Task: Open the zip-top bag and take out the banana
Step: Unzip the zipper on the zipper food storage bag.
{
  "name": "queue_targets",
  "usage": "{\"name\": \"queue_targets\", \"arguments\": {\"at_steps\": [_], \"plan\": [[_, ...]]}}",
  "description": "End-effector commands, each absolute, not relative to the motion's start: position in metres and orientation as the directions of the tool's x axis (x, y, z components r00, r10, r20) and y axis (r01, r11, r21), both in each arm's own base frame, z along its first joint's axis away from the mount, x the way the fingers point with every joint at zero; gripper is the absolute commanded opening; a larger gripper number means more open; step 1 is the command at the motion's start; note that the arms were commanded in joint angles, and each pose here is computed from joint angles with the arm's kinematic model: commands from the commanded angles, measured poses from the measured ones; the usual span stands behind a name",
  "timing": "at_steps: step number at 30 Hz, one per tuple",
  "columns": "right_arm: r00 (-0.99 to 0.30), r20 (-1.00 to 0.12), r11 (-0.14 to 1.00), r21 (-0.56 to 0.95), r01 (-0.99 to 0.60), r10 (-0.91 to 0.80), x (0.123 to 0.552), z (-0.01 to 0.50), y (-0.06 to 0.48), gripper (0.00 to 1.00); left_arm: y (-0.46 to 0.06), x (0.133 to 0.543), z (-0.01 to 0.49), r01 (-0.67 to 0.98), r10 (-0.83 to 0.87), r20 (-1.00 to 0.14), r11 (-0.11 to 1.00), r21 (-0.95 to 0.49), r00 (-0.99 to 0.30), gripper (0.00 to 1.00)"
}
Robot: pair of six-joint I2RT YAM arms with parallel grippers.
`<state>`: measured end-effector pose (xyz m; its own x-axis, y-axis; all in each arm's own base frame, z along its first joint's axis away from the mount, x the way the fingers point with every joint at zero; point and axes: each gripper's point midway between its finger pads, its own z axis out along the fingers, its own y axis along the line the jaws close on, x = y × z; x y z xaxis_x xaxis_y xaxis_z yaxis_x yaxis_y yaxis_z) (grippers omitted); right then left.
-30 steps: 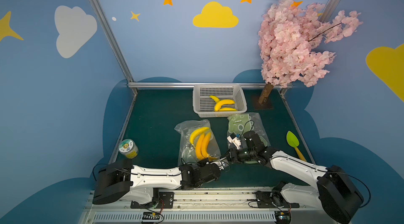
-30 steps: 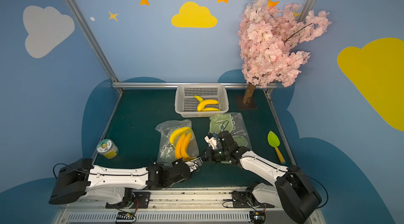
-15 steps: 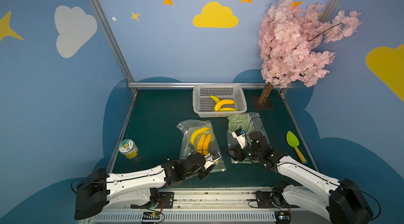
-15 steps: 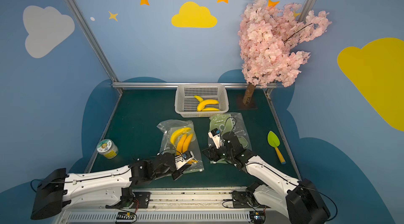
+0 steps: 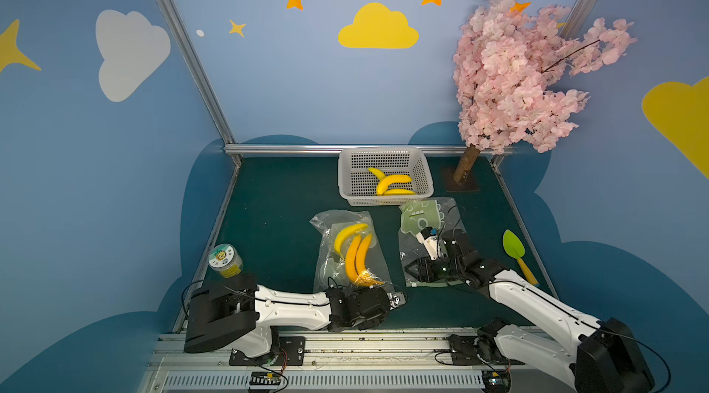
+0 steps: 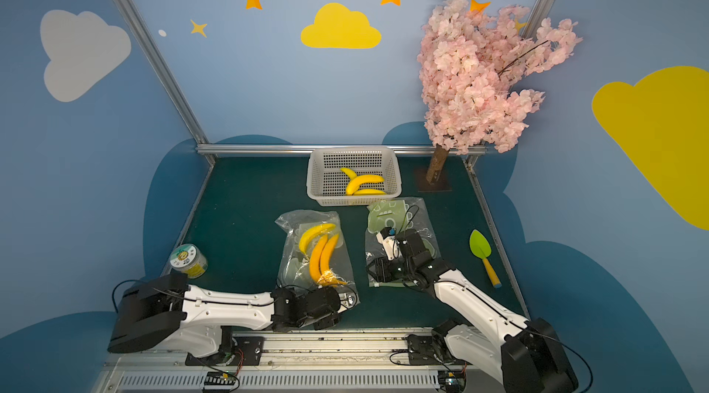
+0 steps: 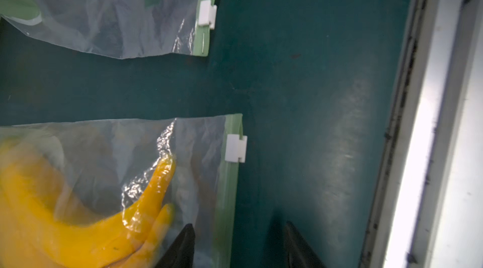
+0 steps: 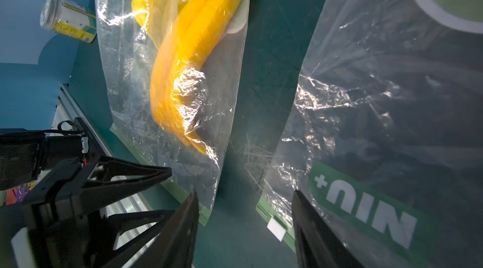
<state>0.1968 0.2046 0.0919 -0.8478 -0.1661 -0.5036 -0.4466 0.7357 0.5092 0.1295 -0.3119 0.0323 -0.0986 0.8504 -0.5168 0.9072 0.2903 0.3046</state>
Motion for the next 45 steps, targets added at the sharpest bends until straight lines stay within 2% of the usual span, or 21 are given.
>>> {"name": "queue_targets", "arguments": {"at_steps": [1,7,13,17,25,31,34,40,45], "plan": [[-0.843,-0.522,0.738,0.517,-0.434,-0.13,0.198,0.095,0.2,0.57,-0.315,0.142,0.03,0.874,0.871,-0.486,0.295,0.387,-0.079,0.54],[-0.843,-0.528,0.74,0.527,-0.418,-0.1,0.197,0.097,0.193,0.57,-0.312,0.159,0.019,0.818,0.894,-0.437,0.321,0.477,-0.096,0.39],[-0.851,-0.518,0.726,0.554,-0.408,-0.083,0.196,0.093,0.196,0.57,-0.315,0.158,0.028,0.817,0.862,-0.494,0.364,0.446,-0.115,0.13],[-0.832,-0.547,0.688,0.568,-0.452,-0.094,0.196,0.098,0.202,0.57,-0.314,0.156,0.045,0.823,0.823,-0.555,0.399,0.405,-0.125,0.07],[-0.682,-0.714,0.506,0.534,-0.677,-0.159,0.187,0.118,0.224,0.57,-0.301,0.16,0.084,0.854,0.632,-0.732,0.502,0.137,-0.254,0.02],[-0.479,-0.857,0.337,0.402,-0.851,-0.19,0.179,0.137,0.246,0.6,-0.294,0.159,0.09,0.875,0.583,-0.754,0.484,0.021,-0.304,0.03],[-0.401,-0.885,0.28,0.333,-0.9,-0.236,0.175,0.137,0.26,0.58,-0.295,0.16,0.09,0.879,0.564,-0.759,0.476,-0.025,-0.327,0.02],[-0.377,-0.885,0.146,0.349,-0.926,-0.273,0.163,0.136,0.276,0.53,-0.293,0.168,0.095,0.866,0.51,-0.777,0.492,-0.089,-0.369,0.02],[-0.339,-0.891,0.11,0.321,-0.941,-0.301,0.16,0.135,0.288,0.49,-0.294,0.17,0.098,0.867,0.497,-0.778,0.484,-0.12,-0.385,0.03]]}}
